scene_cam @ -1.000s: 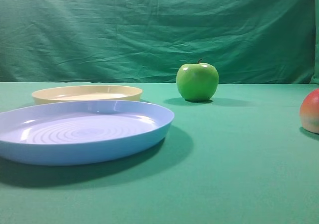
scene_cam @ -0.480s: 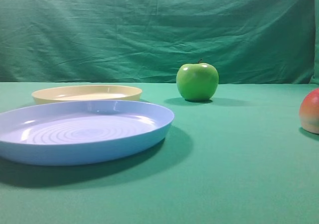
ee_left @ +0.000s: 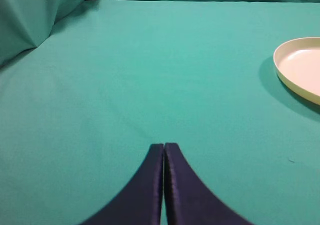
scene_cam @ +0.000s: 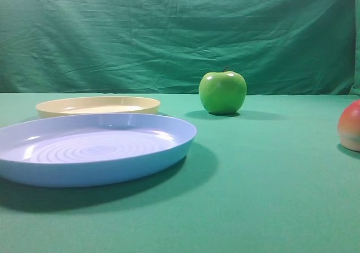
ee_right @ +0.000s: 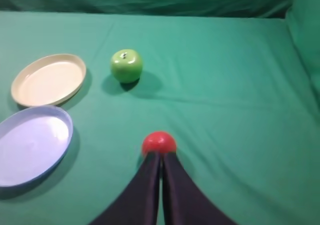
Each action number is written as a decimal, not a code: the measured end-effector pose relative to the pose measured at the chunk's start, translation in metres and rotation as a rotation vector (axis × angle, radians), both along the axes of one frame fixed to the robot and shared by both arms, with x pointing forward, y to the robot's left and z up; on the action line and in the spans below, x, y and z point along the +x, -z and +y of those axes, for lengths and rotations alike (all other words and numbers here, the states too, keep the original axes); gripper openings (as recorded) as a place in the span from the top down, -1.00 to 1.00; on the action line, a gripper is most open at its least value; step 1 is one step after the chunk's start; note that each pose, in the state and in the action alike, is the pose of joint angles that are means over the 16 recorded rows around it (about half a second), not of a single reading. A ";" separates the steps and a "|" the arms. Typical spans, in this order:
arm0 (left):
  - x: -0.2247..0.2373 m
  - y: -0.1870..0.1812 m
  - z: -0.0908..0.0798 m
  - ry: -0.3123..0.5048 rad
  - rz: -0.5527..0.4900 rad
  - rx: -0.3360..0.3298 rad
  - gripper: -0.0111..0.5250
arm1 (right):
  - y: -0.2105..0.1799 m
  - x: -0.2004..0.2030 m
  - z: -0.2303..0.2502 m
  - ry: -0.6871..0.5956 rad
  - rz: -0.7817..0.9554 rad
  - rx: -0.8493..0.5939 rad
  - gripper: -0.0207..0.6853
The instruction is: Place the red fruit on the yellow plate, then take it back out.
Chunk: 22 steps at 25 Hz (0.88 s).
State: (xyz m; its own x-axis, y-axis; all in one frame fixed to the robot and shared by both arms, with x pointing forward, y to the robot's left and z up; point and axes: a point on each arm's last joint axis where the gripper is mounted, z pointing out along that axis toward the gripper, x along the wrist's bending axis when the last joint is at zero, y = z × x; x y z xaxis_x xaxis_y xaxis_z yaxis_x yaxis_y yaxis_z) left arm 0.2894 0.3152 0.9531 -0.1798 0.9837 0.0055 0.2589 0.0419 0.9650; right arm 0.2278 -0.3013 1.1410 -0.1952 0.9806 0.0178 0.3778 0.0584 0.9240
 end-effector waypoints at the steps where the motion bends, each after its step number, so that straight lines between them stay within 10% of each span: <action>1: 0.000 0.000 0.000 0.000 0.000 0.000 0.96 | 0.007 0.001 0.000 0.029 -0.020 -0.002 0.94; 22: 0.000 0.000 0.000 0.000 0.000 0.000 0.96 | 0.163 0.057 0.000 0.232 -0.097 -0.020 0.94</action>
